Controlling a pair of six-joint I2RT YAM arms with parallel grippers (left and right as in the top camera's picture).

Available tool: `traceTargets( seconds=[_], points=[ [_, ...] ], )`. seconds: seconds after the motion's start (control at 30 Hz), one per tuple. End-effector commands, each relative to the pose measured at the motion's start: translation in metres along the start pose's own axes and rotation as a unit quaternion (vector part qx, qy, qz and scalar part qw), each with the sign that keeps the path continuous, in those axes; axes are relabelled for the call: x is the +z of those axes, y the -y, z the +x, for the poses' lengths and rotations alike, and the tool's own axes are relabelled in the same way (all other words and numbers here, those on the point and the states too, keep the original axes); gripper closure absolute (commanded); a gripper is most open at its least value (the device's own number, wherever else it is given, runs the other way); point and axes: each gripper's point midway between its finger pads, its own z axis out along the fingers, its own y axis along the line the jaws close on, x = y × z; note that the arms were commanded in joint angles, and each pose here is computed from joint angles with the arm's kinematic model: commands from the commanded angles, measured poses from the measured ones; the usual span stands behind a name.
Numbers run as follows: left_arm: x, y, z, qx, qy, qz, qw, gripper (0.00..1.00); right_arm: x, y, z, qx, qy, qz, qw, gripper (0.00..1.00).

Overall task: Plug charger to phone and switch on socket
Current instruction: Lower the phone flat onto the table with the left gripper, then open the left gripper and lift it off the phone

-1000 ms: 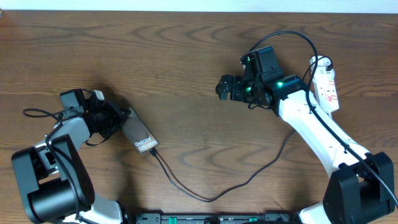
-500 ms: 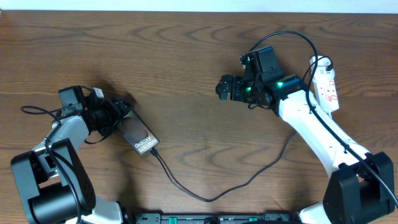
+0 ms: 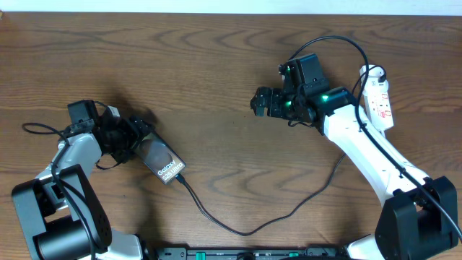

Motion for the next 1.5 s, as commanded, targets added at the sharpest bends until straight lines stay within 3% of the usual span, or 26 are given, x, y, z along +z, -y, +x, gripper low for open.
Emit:
traceTargets(
  seconds=[0.0, 0.13, 0.87, 1.2, 1.33, 1.47],
  points=[
    [0.012, -0.043, 0.022, -0.031, -0.028, -0.078, 0.996, 0.17, -0.007, -0.002, -0.005, -0.010, 0.011, -0.001, 1.000, 0.01],
    [0.011, -0.045, 0.028, -0.038, -0.039, -0.084, 0.995, 0.12, -0.007, -0.002, -0.005, -0.010, 0.011, -0.001, 1.000, 0.01],
    [0.000, -0.076, 0.053, -0.061, -0.076, -0.170, 0.981, 0.11, -0.007, -0.001, -0.004, -0.010, 0.010, 0.000, 1.000, 0.01],
    [-0.001, -0.078, 0.052, -0.060, -0.073, -0.176, 0.980, 0.11, -0.007, -0.001, -0.004, -0.010, 0.010, 0.000, 1.000, 0.01],
    [-0.006, -0.078, 0.040, -0.028, -0.056, -0.188, 0.980, 0.11, -0.007, 0.000, -0.003, -0.009, 0.007, 0.002, 1.000, 0.01],
    [-0.026, -0.051, 0.011, 0.038, -0.004, -0.162, 0.986, 0.11, -0.007, 0.003, 0.003, -0.006, -0.004, 0.008, 1.000, 0.01]
  ],
)
